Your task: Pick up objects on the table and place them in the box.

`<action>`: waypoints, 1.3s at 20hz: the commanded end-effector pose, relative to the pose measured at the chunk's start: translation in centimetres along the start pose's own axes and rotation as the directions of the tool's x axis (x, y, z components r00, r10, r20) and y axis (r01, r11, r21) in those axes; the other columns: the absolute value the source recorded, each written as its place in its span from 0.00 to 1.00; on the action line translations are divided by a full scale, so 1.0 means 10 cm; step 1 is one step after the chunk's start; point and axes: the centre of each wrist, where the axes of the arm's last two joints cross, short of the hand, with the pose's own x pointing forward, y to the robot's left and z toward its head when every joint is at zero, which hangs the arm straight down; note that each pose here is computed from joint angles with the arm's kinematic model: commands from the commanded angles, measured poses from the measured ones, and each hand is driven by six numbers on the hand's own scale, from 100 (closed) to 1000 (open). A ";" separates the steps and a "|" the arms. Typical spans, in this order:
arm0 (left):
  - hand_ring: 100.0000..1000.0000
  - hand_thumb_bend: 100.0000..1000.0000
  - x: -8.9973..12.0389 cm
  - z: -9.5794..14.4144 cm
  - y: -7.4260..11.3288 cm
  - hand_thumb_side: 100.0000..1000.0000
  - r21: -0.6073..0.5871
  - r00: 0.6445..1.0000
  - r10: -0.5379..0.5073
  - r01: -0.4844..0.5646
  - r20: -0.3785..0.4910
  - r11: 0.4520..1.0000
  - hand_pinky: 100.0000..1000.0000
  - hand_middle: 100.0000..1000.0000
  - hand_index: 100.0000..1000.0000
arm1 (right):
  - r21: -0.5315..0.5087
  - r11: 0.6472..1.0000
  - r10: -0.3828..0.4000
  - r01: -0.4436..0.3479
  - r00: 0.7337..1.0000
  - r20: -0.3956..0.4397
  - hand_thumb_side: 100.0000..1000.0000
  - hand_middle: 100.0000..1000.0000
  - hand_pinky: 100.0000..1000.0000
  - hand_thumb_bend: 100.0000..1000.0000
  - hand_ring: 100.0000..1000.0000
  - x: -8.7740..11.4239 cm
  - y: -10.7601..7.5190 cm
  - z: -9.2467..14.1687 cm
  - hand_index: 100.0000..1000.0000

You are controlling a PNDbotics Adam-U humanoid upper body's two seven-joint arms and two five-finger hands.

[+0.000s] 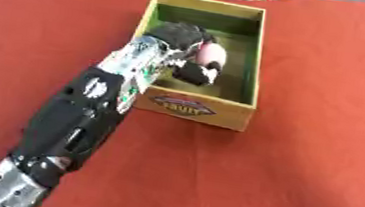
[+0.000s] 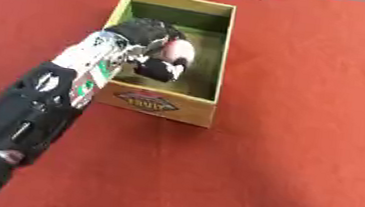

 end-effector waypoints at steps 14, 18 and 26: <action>0.85 0.43 -0.11 0.13 0.31 0.80 0.221 0.994 0.085 -0.069 -0.062 0.973 0.68 0.78 0.88 | -0.004 1.000 0.001 -0.001 1.000 0.021 0.52 0.56 0.49 0.00 0.60 0.06 -0.01 -0.04 0.77; 0.78 0.34 -0.16 0.40 0.63 0.84 0.403 0.988 0.157 -0.146 0.004 0.904 0.65 0.69 0.82 | -0.009 1.000 0.010 -0.010 1.000 0.022 0.52 0.56 0.49 0.00 0.60 0.06 -0.03 -0.04 0.77; 0.66 0.18 -0.48 1.02 0.90 0.82 0.735 0.866 0.438 -0.458 0.242 0.500 0.58 0.55 0.77 | -0.004 0.999 0.038 -0.038 0.999 0.032 0.52 0.56 0.50 0.00 0.61 0.06 -0.08 -0.05 0.77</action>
